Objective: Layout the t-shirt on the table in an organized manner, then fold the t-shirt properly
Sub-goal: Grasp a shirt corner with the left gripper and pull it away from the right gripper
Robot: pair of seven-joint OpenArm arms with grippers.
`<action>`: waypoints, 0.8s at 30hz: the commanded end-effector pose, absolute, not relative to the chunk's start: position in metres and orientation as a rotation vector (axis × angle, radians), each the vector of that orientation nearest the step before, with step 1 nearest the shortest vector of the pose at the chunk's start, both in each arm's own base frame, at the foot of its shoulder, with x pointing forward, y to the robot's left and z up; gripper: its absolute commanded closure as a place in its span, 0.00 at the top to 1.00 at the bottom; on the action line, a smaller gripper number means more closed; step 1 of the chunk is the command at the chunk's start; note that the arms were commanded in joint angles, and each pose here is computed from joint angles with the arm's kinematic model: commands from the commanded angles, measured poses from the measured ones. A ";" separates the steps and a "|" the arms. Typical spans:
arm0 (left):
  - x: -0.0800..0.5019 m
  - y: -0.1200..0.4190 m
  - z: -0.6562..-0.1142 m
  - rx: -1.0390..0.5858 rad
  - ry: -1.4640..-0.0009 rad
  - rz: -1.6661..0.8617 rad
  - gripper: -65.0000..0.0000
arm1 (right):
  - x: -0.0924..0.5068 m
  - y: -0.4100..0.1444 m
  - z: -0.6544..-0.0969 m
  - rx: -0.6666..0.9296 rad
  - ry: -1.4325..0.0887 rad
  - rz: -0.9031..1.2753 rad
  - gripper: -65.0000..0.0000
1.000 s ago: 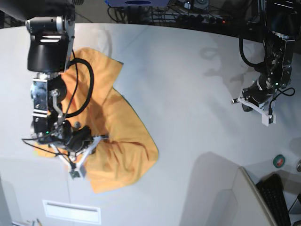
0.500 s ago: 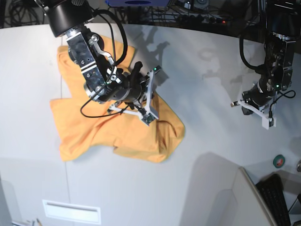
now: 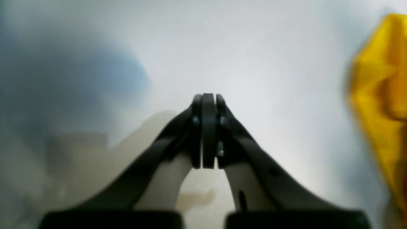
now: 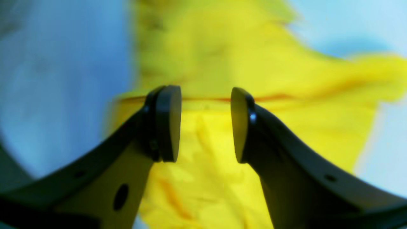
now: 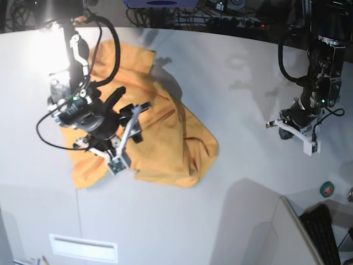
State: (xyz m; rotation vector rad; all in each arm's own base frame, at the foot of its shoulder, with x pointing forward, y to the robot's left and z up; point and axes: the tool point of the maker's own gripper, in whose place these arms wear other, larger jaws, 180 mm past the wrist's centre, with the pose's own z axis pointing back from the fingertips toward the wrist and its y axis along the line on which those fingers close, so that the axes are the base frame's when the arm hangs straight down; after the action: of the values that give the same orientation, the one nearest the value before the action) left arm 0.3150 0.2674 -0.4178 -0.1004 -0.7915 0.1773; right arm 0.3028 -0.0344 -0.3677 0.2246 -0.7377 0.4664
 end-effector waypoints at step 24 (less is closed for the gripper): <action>0.426 -0.046 -0.404 -0.273 -0.516 -0.118 0.64 | 0.307 -0.110 -0.380 0.142 -0.729 0.270 0.39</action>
State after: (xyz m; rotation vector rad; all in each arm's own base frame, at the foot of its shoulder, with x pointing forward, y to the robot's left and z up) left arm 0.4086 -0.0423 -0.4242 -0.2603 -0.4596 -0.1126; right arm 0.2987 -0.1111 -0.3924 0.1367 -0.6797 0.2704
